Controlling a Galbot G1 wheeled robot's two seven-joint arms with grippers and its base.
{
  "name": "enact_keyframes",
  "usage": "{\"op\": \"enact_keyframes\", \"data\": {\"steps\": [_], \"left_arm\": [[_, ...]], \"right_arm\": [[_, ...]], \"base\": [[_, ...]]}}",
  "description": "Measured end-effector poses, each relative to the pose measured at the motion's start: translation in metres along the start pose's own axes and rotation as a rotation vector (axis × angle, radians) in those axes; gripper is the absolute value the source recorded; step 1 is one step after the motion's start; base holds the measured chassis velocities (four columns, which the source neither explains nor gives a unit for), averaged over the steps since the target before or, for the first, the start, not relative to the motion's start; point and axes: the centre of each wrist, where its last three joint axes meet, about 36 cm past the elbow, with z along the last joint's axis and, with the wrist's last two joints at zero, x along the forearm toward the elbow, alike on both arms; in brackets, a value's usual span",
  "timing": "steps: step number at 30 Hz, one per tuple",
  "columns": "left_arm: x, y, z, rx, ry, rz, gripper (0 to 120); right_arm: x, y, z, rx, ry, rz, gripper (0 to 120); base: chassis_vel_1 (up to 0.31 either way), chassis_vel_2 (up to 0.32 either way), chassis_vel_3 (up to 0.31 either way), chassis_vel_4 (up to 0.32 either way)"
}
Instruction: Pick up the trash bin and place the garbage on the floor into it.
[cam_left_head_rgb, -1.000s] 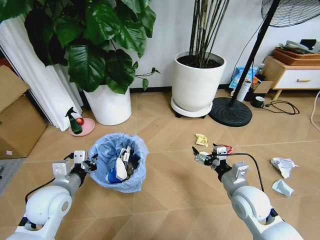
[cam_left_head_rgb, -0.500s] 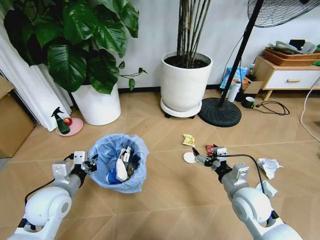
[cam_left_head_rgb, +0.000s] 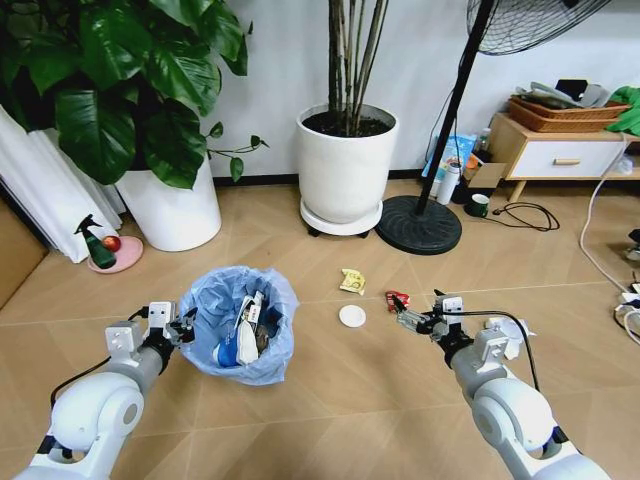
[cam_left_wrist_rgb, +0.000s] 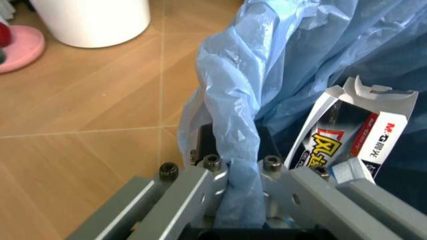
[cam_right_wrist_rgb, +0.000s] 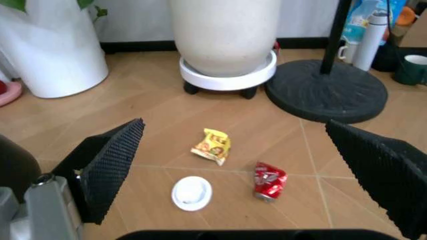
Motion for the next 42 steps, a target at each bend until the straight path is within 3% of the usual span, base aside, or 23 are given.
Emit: {"op": "enact_keyframes", "data": {"steps": [8, 25, 42], "left_arm": [[0.0, 0.0, 0.001, 0.003, -0.001, 0.004, 0], [0.0, -0.001, 0.001, -0.001, -0.006, 0.005, 0], [0.0, -0.001, 0.001, -0.002, -0.008, 0.006, 0]], "right_arm": [[0.0, 0.003, 0.005, -0.003, 0.0, 0.016, 100], [0.002, 0.002, 0.007, -0.002, 0.016, 0.031, 100], [0.002, 0.005, 0.012, -0.005, 0.023, 0.029, 100]], "base": [[-0.13, -0.132, 0.127, 0.141], [-0.002, 0.006, 0.009, -0.014], [-0.202, 0.197, 0.209, -0.21]]}}
